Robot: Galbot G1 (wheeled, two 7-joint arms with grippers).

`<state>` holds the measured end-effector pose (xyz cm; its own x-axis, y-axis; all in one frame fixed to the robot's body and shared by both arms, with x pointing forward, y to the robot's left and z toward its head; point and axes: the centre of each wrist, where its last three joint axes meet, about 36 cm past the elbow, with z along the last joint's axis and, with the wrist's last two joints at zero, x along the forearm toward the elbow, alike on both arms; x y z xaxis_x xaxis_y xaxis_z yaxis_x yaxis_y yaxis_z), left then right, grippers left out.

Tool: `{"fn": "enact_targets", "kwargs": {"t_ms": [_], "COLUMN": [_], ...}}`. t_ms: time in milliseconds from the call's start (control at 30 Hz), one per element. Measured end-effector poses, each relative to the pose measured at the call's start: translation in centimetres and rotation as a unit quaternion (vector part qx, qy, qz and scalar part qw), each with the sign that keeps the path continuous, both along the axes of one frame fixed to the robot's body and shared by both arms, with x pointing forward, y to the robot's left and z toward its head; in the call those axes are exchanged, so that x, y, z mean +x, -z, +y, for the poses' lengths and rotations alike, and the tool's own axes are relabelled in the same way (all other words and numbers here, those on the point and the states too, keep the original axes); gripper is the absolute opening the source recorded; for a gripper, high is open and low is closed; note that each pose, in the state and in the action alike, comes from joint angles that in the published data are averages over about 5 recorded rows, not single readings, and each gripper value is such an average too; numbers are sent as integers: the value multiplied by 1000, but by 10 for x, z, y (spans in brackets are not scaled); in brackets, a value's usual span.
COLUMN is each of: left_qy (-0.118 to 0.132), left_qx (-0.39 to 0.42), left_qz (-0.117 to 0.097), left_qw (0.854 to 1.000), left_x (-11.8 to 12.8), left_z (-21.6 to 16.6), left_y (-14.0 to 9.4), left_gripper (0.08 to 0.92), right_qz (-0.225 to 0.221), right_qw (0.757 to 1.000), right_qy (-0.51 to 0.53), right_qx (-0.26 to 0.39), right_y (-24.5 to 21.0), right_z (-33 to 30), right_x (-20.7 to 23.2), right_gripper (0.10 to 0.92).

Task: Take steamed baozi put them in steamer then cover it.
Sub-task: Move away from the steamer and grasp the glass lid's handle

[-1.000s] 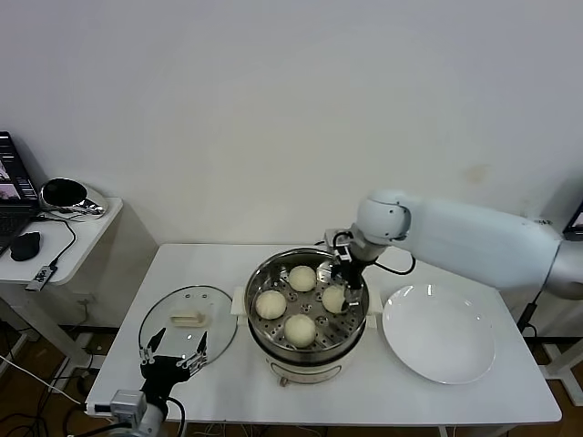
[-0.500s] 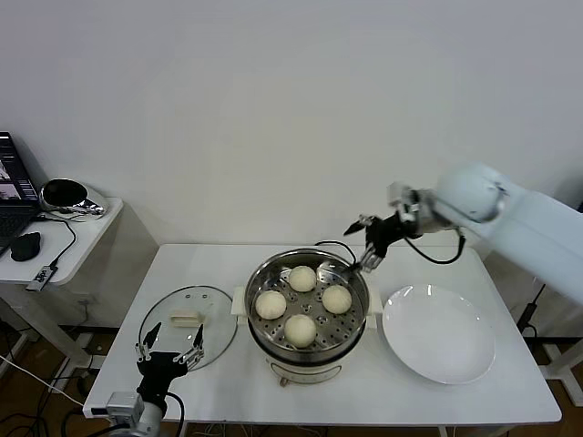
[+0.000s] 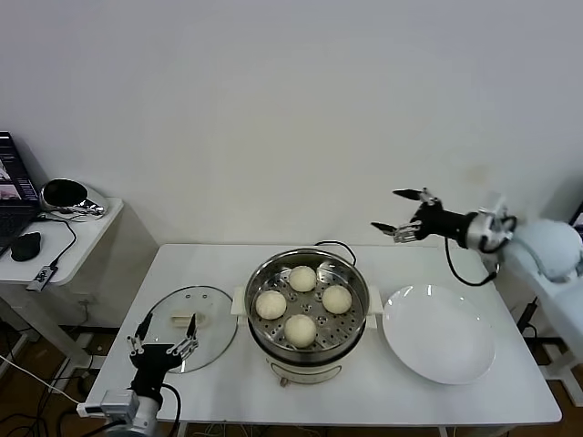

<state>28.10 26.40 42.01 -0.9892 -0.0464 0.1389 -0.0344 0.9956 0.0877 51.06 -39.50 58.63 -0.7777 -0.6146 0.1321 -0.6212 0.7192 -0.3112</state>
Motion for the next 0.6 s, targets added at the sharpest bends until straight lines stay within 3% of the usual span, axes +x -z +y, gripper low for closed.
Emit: {"fn": "enact_targets", "kwargs": {"t_ms": [167, 367, 467, 600], "left_qy": [-8, -15, -13, -12], "left_qx": [35, 143, 231, 360], "left_qz": [-12, -30, -33, -35], "left_qw": [999, 989, 972, 932], "left_x": [6, 15, 19, 24], "left_z": [5, 13, 17, 23], "left_y": [5, 21, 36, 61], "left_gripper": [823, 823, 823, 823], "right_qz": [-20, 5, 16, 20], "right_qw": [993, 968, 955, 941], "right_qy": [79, 179, 219, 256], "right_qx": [90, 174, 198, 220], "right_y": [48, 125, 151, 171], "right_z": [-15, -21, -22, -21], "right_x": [-36, -89, -112, -132], "right_gripper": [823, 823, 823, 823]}}
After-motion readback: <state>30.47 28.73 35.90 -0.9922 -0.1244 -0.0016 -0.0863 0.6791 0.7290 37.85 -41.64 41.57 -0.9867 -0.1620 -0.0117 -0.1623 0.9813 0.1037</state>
